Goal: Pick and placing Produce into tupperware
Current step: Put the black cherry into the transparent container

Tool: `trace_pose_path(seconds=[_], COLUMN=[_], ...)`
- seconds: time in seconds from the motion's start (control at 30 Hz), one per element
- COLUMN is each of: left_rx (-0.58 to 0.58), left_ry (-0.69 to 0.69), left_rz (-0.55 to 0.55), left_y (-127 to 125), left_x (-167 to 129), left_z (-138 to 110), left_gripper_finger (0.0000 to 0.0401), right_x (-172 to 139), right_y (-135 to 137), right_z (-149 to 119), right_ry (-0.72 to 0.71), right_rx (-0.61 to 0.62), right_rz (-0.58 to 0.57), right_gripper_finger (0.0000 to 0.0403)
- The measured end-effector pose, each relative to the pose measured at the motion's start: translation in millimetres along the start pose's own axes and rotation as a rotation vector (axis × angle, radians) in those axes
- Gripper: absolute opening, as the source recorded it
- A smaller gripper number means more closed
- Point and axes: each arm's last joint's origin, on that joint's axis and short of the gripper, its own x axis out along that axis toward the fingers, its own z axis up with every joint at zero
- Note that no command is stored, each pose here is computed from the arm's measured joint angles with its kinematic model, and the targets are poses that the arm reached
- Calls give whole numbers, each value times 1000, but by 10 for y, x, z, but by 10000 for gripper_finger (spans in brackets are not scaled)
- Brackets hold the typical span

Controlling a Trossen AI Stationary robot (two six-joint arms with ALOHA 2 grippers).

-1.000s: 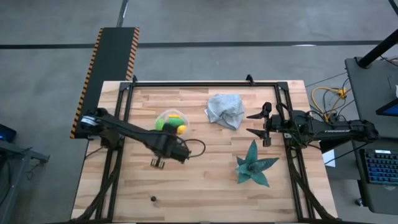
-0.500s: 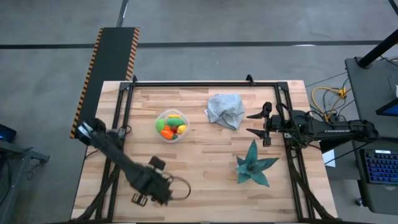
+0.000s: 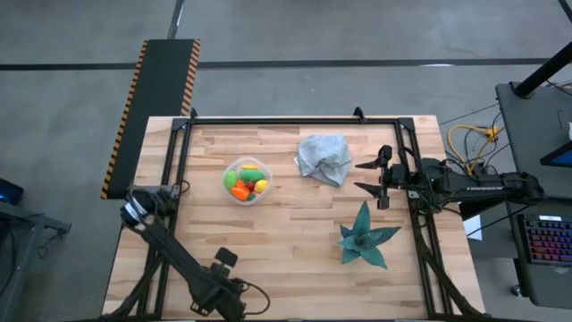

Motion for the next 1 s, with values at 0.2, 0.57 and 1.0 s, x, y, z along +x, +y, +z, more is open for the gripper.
trace_pose_path(seconds=[0.2,0.57,1.0], left_rx=[-3,5,6], left_ry=[93,33,36], left_rz=[-1,6,6], left_y=[-24,-35,-22], left_x=[178,270,381], left_z=[26,66,45], left_gripper_finger=[114,114,114], right_x=[0,0,0], right_y=[0,0,1], right_z=[0,-2,-5], right_ry=[0,2,5], right_rx=[1,-1,-5], right_rz=[0,1,1], right_gripper_finger=[242,242,242])
